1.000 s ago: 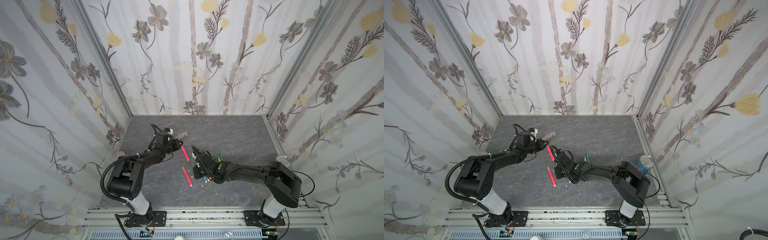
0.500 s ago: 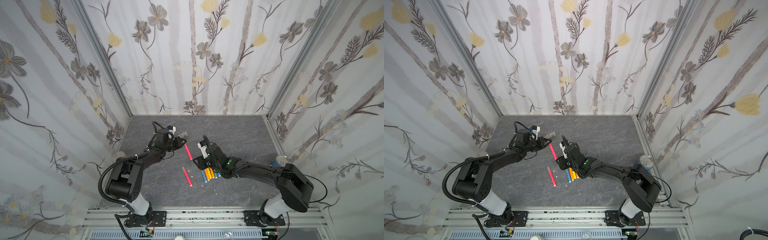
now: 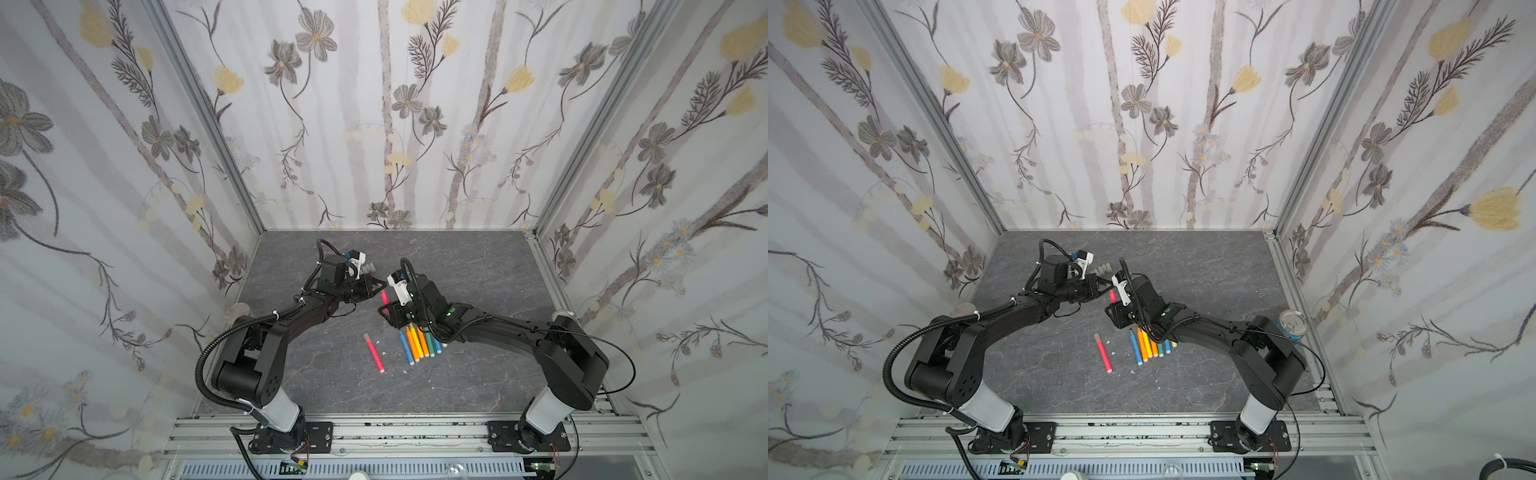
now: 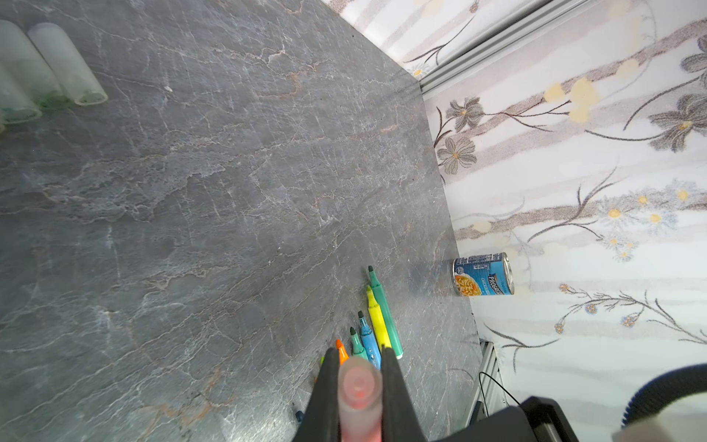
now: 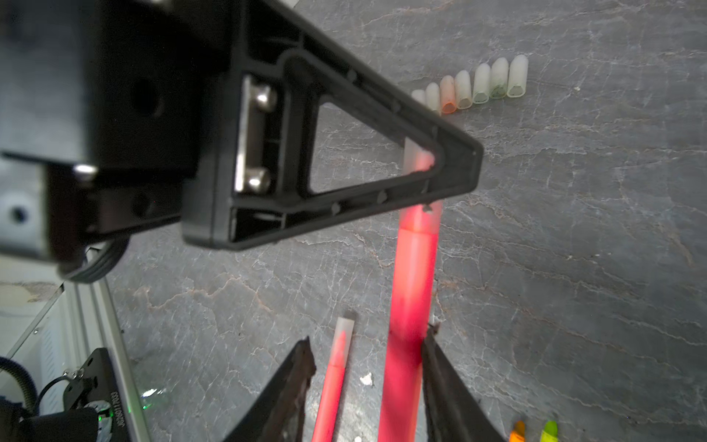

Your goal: Open the pen caps

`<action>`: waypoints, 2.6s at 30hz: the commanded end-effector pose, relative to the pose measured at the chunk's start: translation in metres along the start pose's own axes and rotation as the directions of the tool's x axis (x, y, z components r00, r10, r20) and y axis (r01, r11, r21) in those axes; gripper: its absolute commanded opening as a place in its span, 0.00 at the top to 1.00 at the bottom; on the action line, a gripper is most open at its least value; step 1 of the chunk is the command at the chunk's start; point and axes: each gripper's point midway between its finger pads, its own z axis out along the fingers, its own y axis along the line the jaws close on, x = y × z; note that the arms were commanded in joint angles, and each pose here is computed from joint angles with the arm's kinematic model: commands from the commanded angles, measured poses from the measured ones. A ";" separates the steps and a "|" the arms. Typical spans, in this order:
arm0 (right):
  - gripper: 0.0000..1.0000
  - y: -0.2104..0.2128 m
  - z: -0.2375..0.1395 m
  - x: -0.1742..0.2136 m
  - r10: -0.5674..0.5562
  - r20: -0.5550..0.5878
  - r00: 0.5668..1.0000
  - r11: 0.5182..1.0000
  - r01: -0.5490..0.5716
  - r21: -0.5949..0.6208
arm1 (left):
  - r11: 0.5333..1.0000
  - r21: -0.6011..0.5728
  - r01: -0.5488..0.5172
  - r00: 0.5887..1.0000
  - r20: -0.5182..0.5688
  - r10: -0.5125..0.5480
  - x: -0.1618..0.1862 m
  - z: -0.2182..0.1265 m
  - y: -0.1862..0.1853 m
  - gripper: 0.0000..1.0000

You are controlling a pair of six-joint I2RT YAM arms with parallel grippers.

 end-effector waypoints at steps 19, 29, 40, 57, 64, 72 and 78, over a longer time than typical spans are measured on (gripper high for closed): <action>1.00 -0.014 0.015 0.000 -0.014 -0.019 1.000 0.998 0.016 0.064 | 0.997 0.076 -0.010 1.000 0.020 0.008 -0.009 -0.002 -0.024 1.00; 1.00 -0.007 0.008 0.049 -0.006 -0.117 0.993 0.998 0.013 0.054 | 0.999 -0.030 -0.034 0.995 0.090 0.037 -0.024 0.008 0.003 1.00; 1.00 -0.003 -0.012 0.079 0.017 -0.145 0.989 0.996 -0.004 0.088 | 0.992 -0.120 -0.049 0.995 0.081 0.059 -0.030 0.014 0.024 1.00; 1.00 0.018 -0.025 0.093 0.027 -0.159 0.987 0.998 -0.017 0.062 | 0.981 -0.194 -0.010 0.992 0.125 0.034 -0.047 -0.003 0.063 1.00; 1.00 0.023 -0.032 0.100 0.032 -0.160 0.987 0.998 -0.022 0.064 | 0.979 -0.203 0.006 0.990 0.141 0.023 -0.053 -0.008 0.073 1.00; 1.00 0.016 -0.042 0.079 0.042 -0.090 0.995 0.995 -0.034 0.092 | 0.986 -0.168 0.025 0.991 0.134 -0.002 -0.048 -0.016 0.061 0.96; 1.00 -0.002 -0.047 0.048 0.053 -0.042 0.998 0.994 -0.049 0.101 | 0.993 -0.114 0.024 0.987 0.162 -0.005 -0.043 -0.028 0.035 0.20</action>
